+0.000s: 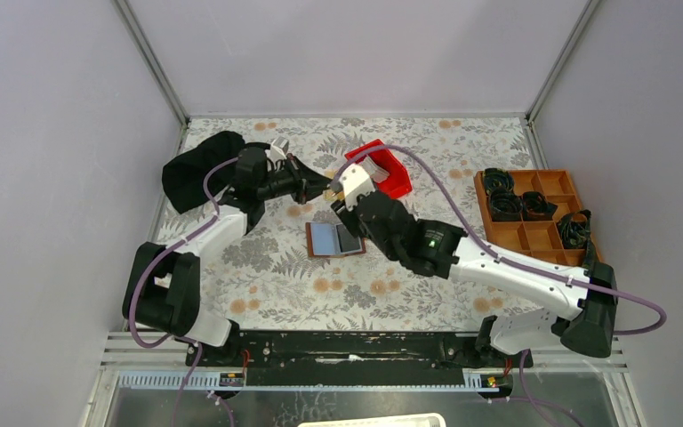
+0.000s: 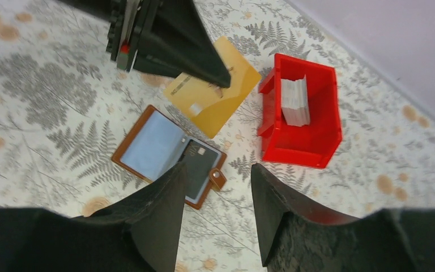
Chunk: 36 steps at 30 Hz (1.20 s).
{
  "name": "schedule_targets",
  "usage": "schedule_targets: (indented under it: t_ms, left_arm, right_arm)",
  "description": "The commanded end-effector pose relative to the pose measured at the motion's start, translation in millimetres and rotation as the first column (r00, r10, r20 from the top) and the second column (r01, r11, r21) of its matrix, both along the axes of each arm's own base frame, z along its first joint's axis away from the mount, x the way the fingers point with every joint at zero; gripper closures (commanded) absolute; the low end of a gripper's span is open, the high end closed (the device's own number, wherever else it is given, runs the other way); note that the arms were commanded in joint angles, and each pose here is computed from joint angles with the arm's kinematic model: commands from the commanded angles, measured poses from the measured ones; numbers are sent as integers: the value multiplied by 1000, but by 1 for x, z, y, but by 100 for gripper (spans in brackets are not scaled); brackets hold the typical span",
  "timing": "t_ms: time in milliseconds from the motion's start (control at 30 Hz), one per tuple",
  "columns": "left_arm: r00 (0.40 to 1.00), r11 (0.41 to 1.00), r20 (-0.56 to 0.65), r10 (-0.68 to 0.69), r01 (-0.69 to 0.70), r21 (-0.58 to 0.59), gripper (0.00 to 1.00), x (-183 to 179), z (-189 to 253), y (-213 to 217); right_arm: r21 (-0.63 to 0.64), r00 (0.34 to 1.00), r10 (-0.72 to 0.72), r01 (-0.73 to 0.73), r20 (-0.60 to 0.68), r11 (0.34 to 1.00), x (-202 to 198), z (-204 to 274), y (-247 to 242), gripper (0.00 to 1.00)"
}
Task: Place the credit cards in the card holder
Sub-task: Pick up the credit card from the storage box.
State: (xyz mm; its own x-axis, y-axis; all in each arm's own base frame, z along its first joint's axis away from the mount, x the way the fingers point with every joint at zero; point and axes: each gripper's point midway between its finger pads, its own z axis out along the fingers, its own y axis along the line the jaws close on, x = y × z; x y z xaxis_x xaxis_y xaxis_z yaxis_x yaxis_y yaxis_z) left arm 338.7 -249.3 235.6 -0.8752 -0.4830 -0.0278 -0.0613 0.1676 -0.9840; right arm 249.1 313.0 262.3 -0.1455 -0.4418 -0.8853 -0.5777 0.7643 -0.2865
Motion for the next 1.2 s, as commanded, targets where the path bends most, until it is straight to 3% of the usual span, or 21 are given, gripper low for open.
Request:
schedule_targets:
  t_ms: [0,433,767,1167]
  left_arm:
    - [997,994,74,31,-38,99,100,3,-16,13]
    - [967,998,249,49,-36,-58,100,-1,30,12]
    - [960,985,271,76,-29,-172,100,-6,47,14]
    - [962,979,259,85,-32,-203,100,-10,44,15]
  right_arm:
    - [307,994,-2,36,-110,951,6,31,10,47]
    - [693,902,175,167,-394,701,34,35,22,46]
    - [757,830,244,283,-501,589,42,15,14,47]
    - [794,800,319,292,-508,533,50,17,25,49]
